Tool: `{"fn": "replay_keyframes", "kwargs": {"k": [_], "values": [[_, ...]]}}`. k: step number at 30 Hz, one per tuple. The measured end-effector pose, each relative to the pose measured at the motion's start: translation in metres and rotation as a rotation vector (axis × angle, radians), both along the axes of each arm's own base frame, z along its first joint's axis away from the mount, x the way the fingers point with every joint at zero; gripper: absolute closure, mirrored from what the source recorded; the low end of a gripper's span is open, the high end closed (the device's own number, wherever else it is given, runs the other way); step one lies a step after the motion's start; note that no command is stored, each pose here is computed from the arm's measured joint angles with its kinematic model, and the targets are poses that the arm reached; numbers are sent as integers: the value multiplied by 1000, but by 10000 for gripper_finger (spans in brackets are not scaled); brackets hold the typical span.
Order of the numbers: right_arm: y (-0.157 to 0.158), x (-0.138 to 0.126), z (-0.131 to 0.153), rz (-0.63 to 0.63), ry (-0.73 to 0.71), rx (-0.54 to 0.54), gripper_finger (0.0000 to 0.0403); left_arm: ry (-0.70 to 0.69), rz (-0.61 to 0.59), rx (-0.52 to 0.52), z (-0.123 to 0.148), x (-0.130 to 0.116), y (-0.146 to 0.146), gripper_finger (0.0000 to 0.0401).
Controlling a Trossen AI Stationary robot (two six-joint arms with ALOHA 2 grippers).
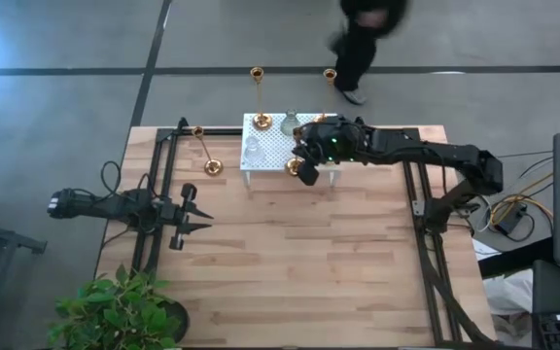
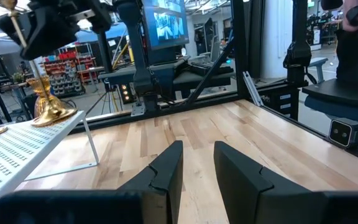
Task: Pick & Place candle stick holders
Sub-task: Put the gold candle holder on the shelf
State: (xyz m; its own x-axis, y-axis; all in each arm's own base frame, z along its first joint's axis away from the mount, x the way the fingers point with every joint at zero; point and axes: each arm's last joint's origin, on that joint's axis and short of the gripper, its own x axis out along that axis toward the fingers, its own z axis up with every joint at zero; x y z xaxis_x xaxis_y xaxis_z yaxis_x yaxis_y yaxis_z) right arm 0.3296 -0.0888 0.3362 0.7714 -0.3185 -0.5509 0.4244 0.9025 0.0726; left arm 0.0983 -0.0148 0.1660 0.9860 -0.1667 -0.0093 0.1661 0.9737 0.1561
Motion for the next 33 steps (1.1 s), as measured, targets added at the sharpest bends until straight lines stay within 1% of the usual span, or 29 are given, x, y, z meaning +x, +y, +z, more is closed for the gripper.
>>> {"fn": "replay_keyframes", "kwargs": {"k": [6,13,23,33], "values": [[-16,16,-5,12,36,-49,392,0,-1,0,0,0,0,304],[-29,22,-7,-20,36,-80,392,0,0,0,0,0,0,304],[-32,25,-15,-20,53,-82,392,0,0,0,0,0,0,304],[-38,27,-18,-52,26,-60,392,0,0,0,0,0,0,304]]}}
